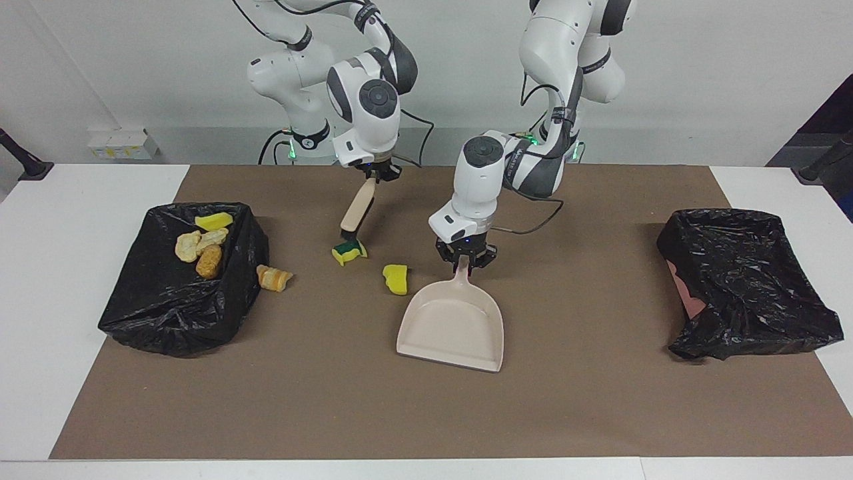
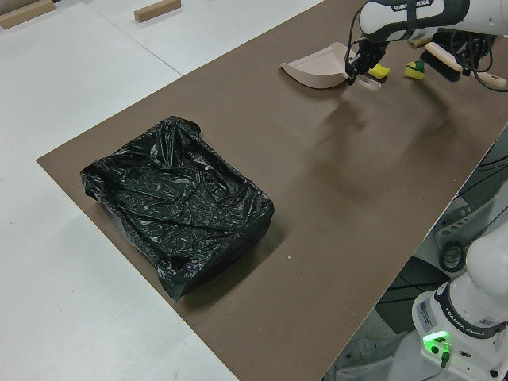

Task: Sweep and dump trash in bin
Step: 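Grasp the dustpan with the left gripper while the right gripper grasps the brush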

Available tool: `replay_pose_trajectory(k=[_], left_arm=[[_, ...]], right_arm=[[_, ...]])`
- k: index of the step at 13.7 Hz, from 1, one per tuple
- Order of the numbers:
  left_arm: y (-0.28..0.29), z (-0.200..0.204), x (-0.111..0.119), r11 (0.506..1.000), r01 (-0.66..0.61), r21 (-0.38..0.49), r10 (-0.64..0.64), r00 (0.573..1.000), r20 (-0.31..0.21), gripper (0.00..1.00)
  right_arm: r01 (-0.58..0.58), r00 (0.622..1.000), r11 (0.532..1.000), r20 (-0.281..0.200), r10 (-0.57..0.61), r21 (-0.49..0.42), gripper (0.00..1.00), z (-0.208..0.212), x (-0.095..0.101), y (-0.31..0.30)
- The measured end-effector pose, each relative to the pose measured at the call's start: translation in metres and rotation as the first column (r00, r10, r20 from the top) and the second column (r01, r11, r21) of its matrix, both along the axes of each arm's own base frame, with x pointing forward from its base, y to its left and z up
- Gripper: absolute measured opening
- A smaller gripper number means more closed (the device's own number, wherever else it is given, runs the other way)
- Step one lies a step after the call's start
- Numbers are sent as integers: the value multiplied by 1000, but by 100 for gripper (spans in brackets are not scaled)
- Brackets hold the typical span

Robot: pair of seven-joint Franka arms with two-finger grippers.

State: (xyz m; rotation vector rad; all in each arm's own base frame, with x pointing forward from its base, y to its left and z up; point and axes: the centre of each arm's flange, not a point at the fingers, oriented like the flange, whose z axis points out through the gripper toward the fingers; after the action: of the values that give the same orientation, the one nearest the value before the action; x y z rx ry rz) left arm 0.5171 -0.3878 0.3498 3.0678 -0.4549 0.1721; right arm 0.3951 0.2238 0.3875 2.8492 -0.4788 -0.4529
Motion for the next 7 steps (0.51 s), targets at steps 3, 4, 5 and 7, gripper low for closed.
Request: replay_pose_trajectory(k=[3,4,5,7], left_arm=[[16,15,8,997,76,12,-76,997,8,32],[28,22,13,990,138,26,-138,990,-3,32],[41,29,17,979,200,37,-200,980,-14,32],[65,38,26,949,312,52,-311,950,-28,32]], right_arm=[[-75,997,996,-2,75,-49,25,-5,27,-58],[-98,995,994,-17,97,-44,25,-8,36,-81],[-115,993,993,-25,114,-37,25,-11,44,-105],[-160,987,983,-32,158,-85,25,-15,55,-142]])
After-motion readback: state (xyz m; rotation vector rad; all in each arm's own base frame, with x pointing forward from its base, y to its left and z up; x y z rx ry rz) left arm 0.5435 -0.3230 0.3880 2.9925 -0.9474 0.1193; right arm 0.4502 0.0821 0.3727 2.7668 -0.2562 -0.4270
